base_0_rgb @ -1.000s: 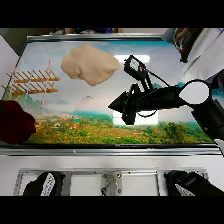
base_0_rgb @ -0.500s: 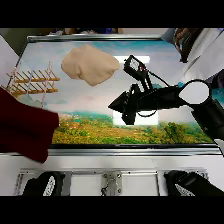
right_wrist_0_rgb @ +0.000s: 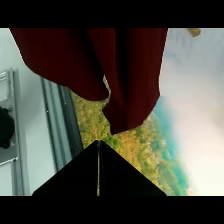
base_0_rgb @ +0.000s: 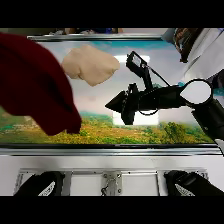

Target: Fold the clothes and pants, and hang the long-sleeved shirts on hangers.

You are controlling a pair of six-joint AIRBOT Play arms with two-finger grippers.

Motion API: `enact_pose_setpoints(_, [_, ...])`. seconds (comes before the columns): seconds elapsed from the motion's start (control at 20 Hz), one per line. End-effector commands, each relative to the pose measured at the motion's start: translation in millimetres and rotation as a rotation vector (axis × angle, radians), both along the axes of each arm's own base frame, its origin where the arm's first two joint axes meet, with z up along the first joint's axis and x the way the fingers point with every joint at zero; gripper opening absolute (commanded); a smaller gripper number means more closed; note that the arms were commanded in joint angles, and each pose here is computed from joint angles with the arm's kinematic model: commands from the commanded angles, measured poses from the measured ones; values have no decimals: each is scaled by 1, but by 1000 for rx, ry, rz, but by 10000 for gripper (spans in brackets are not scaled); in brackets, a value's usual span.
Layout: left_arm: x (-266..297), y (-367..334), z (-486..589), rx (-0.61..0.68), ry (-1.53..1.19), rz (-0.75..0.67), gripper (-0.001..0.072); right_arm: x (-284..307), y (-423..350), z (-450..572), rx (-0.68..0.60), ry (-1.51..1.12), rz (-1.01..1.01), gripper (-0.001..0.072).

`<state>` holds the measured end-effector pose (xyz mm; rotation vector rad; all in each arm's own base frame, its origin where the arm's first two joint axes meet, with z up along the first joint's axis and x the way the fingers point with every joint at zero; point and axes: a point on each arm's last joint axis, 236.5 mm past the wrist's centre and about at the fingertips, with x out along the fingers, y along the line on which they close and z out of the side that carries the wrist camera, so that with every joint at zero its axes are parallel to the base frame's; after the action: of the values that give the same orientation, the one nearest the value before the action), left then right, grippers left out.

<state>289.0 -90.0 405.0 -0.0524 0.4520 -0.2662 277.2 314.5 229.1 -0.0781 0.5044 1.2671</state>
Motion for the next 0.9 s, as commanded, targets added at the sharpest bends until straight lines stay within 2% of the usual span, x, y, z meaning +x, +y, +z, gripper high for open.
enact_pose_setpoints(0.0, [31, -69, -21, 45, 55, -171, 27, 44, -56, 13, -30, -29, -266, 30])
enact_pose_setpoints(0.15, [62, -121, -68, 88, 157, -253, 28, 79, -165, 26, -117, -55, -656, 30])
enact_pose_setpoints(0.25, [83, -158, -106, 118, 218, -300, 28, 80, -221, 35, -123, -39, -857, 30])
enact_pose_setpoints(0.35, [97, -198, -139, 131, 254, -346, 28, 78, -248, 42, -116, -37, -949, 30])
enact_pose_setpoints(0.55, [101, -245, -217, 189, 414, -382, 28, 79, -259, 41, -121, -35, -978, 30])
enact_pose_setpoints(0.6, [102, -249, -239, 220, 461, -384, 68, 80, -259, 39, -123, -30, -978, 30])
enact_pose_setpoints(0.7, [113, -250, -267, 242, 505, -370, 720, 84, -259, 34, -130, -14, -976, 30])
enact_pose_setpoints(0.85, [153, -226, -269, 207, 467, -299, 719, 85, -258, 21, -155, 28, -962, 31])
